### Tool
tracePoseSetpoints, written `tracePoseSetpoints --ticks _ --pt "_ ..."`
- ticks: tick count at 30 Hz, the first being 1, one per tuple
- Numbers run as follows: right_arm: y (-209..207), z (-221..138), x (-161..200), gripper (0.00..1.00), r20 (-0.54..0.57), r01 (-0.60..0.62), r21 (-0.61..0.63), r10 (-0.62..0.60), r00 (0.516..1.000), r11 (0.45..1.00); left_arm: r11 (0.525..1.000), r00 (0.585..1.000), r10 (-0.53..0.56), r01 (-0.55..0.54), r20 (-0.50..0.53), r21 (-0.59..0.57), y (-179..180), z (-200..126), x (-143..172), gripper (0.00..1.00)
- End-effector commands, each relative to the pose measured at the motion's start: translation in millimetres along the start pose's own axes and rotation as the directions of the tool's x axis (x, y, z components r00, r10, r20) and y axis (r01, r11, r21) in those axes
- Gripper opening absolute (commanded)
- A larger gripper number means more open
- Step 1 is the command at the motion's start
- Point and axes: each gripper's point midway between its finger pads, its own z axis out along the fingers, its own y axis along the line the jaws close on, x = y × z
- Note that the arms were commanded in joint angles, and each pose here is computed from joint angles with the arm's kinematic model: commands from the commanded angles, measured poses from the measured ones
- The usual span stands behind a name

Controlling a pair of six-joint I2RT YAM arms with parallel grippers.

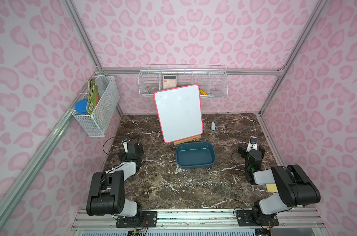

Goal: Take out the wing nut from the storage box
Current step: Reset both arms

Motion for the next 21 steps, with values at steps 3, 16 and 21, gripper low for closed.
tracePoseSetpoints --ticks 3,16,21 --pt "-4 -27 -16 0.99 0.168 -0.092 -0.107 0.109 0.980 0.990 0.983 0.991 -0.018 -0.007 0.130 0.184 -32 2 -12 0.99" --pt "6 -10 -11 0.99 0.107 -0.072 -0.129 0.086 0.991 0.989 0.959 0.989 0.010 -0.051 0.149 0.278 -45 -2 0 0.98" --pt "5 -10 -10 0.99 0.105 -0.072 -0.128 0.085 0.991 0.989 0.959 0.989 0.011 -0.053 0.149 0.280 -46 -2 0 0.98"
